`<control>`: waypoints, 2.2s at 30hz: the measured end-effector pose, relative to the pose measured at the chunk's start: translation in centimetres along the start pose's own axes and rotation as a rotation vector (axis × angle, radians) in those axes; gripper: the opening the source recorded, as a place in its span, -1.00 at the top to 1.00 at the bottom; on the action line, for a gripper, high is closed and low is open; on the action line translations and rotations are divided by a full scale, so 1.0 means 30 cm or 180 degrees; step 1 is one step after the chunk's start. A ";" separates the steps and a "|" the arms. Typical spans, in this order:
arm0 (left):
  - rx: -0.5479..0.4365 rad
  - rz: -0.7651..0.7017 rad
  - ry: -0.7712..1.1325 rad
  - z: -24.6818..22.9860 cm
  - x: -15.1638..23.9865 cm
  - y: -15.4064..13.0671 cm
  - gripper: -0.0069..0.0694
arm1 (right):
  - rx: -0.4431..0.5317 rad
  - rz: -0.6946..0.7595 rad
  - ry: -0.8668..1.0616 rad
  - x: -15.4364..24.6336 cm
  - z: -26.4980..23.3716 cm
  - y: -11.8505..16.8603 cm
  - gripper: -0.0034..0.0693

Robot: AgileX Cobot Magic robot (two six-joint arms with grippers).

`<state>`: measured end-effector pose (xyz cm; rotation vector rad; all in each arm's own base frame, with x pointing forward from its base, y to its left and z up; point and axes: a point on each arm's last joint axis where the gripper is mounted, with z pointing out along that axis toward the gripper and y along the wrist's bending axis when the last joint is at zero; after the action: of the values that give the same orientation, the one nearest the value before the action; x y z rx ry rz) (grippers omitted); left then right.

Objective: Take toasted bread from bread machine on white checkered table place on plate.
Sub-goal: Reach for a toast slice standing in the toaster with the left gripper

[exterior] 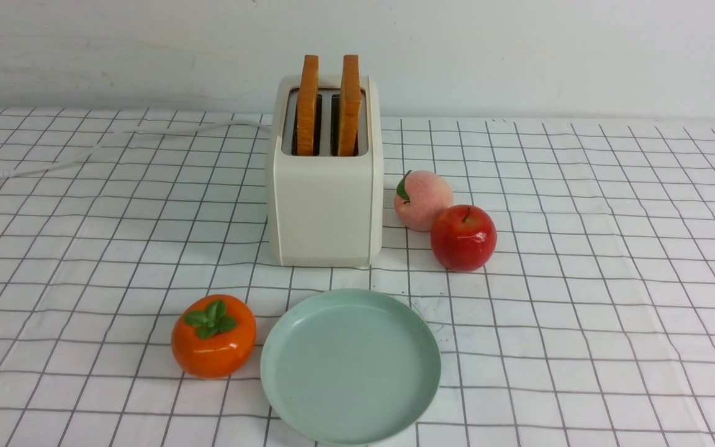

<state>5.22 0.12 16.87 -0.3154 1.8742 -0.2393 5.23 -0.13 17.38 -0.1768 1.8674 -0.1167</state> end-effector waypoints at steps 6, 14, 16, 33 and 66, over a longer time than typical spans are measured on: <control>0.0000 0.0000 0.0000 0.000 0.000 0.000 0.19 | 0.0000 0.0000 0.0000 0.000 0.000 0.000 0.24; 0.0017 0.0054 -0.0082 0.000 -0.008 -0.002 0.19 | 0.0000 0.0000 0.0000 0.000 0.000 0.000 0.24; 0.0062 0.0058 -0.0172 -0.001 -0.016 -0.006 0.19 | 0.0000 0.0000 0.0000 0.000 0.000 0.000 0.24; 0.0924 -0.1746 -0.1087 -0.029 -0.118 -0.054 0.19 | -0.0001 0.0003 0.0000 0.000 0.000 0.000 0.24; 0.0712 -0.0298 0.1305 0.159 -0.449 -0.292 0.85 | -0.0312 0.1510 -0.1626 -0.142 -0.035 -0.006 0.24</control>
<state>14.67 -3.70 30.20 -0.2106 2.2115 -0.6104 5.47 0.44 21.72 0.1615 1.3604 0.3211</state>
